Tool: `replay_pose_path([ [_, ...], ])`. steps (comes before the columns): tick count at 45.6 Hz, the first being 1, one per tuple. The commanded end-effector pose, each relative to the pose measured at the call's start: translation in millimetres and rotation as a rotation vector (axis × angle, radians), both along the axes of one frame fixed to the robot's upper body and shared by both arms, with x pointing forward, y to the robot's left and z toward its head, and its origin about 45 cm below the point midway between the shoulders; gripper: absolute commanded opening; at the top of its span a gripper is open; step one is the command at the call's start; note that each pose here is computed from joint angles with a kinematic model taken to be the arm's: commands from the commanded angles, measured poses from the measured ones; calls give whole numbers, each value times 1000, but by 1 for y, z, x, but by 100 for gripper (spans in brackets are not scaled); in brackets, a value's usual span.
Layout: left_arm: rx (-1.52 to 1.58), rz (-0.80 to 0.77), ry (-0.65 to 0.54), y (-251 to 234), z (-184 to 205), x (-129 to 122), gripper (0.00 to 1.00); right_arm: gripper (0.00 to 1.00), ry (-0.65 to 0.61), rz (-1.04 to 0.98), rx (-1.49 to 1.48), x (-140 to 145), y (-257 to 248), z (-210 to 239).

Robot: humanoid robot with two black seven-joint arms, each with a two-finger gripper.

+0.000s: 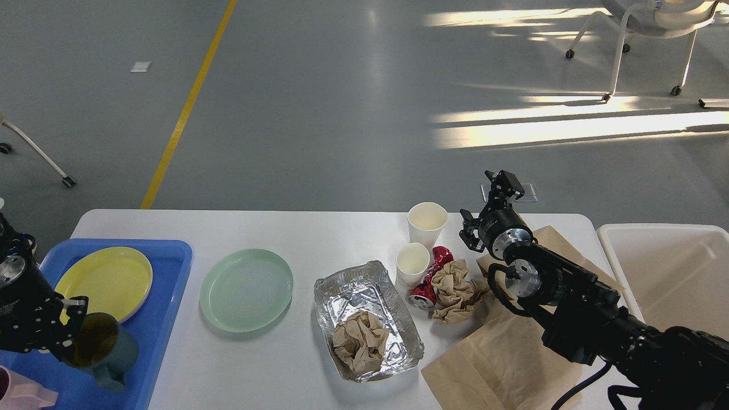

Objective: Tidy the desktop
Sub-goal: 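Place the dark green mug on the blue tray and release, then move the left gripper to the edge of the pale green plate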

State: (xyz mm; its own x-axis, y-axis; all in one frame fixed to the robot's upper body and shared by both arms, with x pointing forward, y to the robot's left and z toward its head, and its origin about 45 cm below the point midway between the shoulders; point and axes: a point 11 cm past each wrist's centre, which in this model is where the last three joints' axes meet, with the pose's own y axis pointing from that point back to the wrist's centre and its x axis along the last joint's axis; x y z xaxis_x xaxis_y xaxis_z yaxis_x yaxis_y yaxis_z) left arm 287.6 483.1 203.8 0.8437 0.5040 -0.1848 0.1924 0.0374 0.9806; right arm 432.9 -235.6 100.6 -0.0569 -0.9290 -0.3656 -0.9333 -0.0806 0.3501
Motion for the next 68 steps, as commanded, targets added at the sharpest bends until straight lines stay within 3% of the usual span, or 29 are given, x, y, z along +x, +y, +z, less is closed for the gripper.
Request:
replay_pose_path([
  [1,22,18,5,13,-4,-6,0,100,1,0,0,0,0,0],
  [25,20,23,12,16,-27,-11,4,100,1,0,0,0,0,0],
  [41,9,5,26,7,-32,-9,41,100,1,0,0,0,0,0],
  [52,20,10,16,11,-22,-8,81,100,0,0,0,0,0,0],
  [68,51,-41,-144,-2,54,43,89,100,1,0,0,0,0,0],
])
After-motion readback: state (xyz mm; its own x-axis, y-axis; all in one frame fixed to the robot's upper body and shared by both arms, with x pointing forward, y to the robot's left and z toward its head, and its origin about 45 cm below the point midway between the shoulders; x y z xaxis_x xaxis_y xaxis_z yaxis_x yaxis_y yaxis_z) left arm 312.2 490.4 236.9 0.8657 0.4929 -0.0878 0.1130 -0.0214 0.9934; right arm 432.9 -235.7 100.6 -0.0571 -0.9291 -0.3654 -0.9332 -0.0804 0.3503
